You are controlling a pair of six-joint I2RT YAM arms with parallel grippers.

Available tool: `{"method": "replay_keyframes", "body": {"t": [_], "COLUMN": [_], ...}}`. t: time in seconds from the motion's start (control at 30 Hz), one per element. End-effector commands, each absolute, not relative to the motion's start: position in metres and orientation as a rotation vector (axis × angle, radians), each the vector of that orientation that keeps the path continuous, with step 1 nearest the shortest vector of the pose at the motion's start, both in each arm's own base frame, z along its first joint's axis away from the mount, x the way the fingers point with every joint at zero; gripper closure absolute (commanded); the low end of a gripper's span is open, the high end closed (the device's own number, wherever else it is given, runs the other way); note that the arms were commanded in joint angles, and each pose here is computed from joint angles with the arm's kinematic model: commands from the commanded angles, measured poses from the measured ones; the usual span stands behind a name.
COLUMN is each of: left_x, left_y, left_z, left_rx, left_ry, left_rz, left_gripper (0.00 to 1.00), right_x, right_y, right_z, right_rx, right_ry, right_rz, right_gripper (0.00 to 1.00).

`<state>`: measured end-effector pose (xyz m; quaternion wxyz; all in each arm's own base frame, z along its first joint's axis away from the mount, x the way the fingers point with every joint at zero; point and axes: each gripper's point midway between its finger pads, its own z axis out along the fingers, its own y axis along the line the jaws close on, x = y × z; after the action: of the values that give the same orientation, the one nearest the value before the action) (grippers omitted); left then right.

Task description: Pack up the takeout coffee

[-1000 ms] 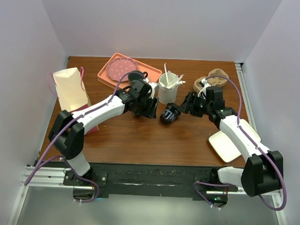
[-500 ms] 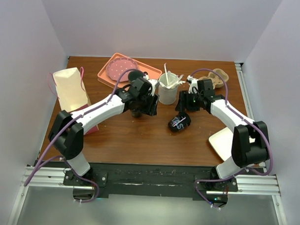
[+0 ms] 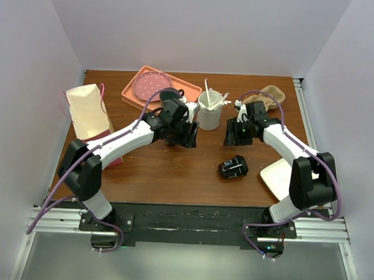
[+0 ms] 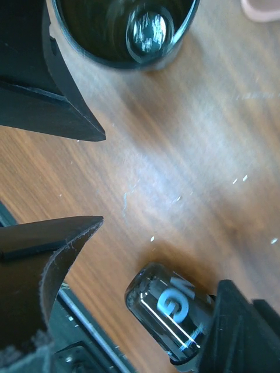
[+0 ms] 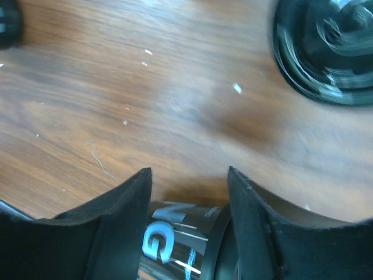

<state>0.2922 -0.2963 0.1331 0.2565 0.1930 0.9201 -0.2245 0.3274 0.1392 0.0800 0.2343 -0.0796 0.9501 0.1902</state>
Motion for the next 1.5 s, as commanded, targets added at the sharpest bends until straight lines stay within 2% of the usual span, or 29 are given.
{"method": "replay_keyframes", "body": {"t": [0.0,0.07,0.17,0.3,0.47,0.7,1.03,1.13,1.2,1.23,1.3,1.4,1.47], "left_x": [0.258,0.254,0.243,0.231,0.217,0.168,0.12,0.103,0.09,0.083,0.086,0.095,0.095], "left_y": [-0.335,-0.353,-0.384,-0.416,-0.437,-0.458,-0.44,-0.43,-0.426,-0.416,-0.416,-0.425,-0.429], "left_z": [0.15,0.152,0.154,0.155,0.132,0.129,0.114,0.115,0.132,0.122,0.134,0.134,0.123], "left_rx": [0.673,0.712,0.849,1.041,1.142,1.262,1.412,1.532,1.628,1.65,1.637,1.677,1.72], "left_ry": [2.395,2.333,2.227,2.075,2.023,1.908,1.871,1.733,1.489,1.462,1.336,1.325,1.356], "left_rz": [-0.776,-0.817,-0.85,-0.88,-0.933,-1.092,-1.123,-1.161,-1.213,-1.221,-1.187,-1.136,-1.138], "left_gripper": [0.4,0.39,0.36,0.35,0.33,0.31,0.32,0.38,0.38,0.38,0.35,0.3,0.2], "right_x": [0.339,0.333,0.331,0.319,0.291,0.263,0.243,0.242,0.243,0.243,0.244,0.243,0.243], "right_y": [0.118,0.101,0.096,0.089,0.074,0.07,0.066,0.067,0.067,0.066,0.066,0.066,0.066], "right_z": [0.133,0.145,0.173,0.186,0.196,0.213,0.218,0.221,0.226,0.228,0.23,0.231,0.231], "right_rx": [0.056,0.221,0.349,0.385,0.422,0.517,0.52,0.516,0.51,0.51,0.506,0.513,0.517], "right_ry": [2.563,2.565,2.481,2.459,2.457,2.434,2.419,2.407,2.388,2.383,2.376,2.372,2.367], "right_rz": [0.375,0.274,0.279,0.26,0.203,0.253,0.27,0.28,0.286,0.286,0.287,0.291,0.294], "right_gripper": [0.39,0.39,0.38,0.36,0.36,0.34,0.33,0.32,0.32,0.32,0.31,0.31,0.31]}}
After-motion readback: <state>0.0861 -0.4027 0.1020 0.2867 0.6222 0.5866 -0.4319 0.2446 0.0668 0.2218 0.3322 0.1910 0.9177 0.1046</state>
